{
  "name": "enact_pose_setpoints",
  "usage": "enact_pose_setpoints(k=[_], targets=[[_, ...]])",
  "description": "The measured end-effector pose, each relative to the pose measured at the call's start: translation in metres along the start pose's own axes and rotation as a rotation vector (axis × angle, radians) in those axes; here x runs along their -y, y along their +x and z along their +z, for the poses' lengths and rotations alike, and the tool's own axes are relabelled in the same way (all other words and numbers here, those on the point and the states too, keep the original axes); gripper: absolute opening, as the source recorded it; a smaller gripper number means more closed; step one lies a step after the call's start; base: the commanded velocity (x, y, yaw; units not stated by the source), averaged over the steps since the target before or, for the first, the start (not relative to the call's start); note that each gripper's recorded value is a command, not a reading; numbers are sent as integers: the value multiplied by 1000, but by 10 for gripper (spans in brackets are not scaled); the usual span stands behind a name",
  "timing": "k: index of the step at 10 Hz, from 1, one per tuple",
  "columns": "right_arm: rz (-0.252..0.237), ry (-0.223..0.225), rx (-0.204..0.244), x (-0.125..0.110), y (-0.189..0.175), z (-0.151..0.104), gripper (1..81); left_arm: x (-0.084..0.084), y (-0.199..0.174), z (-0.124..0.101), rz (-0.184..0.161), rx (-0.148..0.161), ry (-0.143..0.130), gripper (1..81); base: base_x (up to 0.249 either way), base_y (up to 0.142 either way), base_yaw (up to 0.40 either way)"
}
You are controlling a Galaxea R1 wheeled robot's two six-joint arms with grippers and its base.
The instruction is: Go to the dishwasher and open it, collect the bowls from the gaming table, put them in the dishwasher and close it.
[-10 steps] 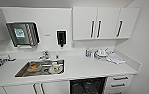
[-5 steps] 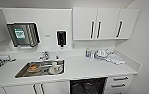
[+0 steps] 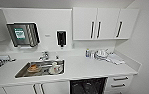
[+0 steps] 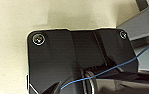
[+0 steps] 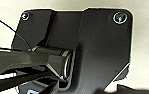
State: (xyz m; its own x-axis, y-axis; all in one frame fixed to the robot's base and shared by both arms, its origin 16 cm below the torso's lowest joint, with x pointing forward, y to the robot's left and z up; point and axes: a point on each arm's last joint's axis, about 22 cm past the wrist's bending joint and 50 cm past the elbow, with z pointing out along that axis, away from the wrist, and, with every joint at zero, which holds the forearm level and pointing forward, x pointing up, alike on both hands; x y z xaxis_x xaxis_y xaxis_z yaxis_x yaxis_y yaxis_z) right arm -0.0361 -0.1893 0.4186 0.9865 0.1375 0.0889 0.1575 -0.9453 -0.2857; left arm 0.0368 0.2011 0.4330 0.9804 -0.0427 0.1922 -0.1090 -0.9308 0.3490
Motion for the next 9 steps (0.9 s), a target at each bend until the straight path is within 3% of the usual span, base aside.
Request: enact_pose_setpoints(k=[2,6,7,9], targets=[[0,1,0,1,0,0,811,6,0,0,3,1,19,811,0,0,69],[3,13,-2,11,2,3,811,15,1,2,9,3,50,811,0,0,298],[8,14,11,13,-8,2,811,15,10,3,14,-9,50,811,0,0,343],[7,4,-10,4,7,2,811,9,3,4,13,1,45,811,0,0,352]])
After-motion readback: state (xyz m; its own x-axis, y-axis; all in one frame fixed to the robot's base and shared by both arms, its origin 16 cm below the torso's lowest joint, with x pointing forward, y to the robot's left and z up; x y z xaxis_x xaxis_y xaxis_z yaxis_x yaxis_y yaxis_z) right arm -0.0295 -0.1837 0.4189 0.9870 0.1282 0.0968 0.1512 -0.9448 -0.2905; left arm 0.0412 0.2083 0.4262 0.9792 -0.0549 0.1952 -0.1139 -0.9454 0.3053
